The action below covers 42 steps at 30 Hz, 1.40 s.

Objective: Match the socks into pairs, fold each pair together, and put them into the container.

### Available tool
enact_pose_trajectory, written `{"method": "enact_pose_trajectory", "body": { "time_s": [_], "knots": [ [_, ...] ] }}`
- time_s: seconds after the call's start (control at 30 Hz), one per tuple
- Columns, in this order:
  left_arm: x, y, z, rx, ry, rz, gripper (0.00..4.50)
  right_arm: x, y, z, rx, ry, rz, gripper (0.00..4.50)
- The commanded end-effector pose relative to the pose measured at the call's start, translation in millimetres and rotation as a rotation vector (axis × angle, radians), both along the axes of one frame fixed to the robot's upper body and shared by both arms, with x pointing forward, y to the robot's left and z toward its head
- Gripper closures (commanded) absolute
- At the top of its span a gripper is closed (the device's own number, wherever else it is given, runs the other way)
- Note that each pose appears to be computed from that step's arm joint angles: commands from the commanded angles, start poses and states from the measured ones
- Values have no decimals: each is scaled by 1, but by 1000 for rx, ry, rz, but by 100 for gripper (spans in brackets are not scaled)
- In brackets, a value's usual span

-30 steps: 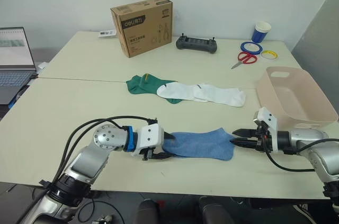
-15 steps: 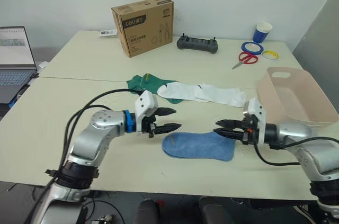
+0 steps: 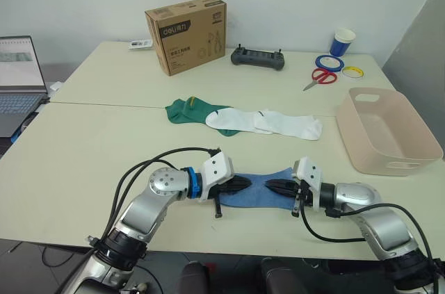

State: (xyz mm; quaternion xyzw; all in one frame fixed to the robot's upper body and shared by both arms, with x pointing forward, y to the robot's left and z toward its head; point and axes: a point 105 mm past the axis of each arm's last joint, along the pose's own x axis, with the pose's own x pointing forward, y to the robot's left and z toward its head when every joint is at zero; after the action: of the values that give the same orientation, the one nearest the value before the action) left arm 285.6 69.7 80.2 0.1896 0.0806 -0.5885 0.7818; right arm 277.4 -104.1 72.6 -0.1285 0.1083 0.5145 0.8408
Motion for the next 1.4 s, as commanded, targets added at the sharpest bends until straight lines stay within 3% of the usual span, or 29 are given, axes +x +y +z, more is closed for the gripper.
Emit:
{"method": "enact_pose_trajectory", "body": {
  "time_s": [0.03,0.3,0.7,0.97,1.13,1.23,1.4],
  "knots": [
    [-1,4,-2,26,-35,-14,447,5,-10,-4,-14,-33,-42,450],
    [0,26,-12,83,-35,8,447,8,-46,-19,-47,-6,-135,450],
    [6,37,-4,73,-43,32,447,8,-82,-16,-83,-10,-169,450],
    [1,27,17,-24,-71,-4,447,-5,-46,32,104,-19,-54,450],
    [2,32,42,-83,-98,18,447,-3,-56,52,128,7,-136,450],
    [-6,31,44,-76,-83,-16,450,0,-66,57,118,52,-176,397],
    [-10,27,31,-12,-69,-54,450,-1,-73,66,137,162,-175,219]
  ]
}}
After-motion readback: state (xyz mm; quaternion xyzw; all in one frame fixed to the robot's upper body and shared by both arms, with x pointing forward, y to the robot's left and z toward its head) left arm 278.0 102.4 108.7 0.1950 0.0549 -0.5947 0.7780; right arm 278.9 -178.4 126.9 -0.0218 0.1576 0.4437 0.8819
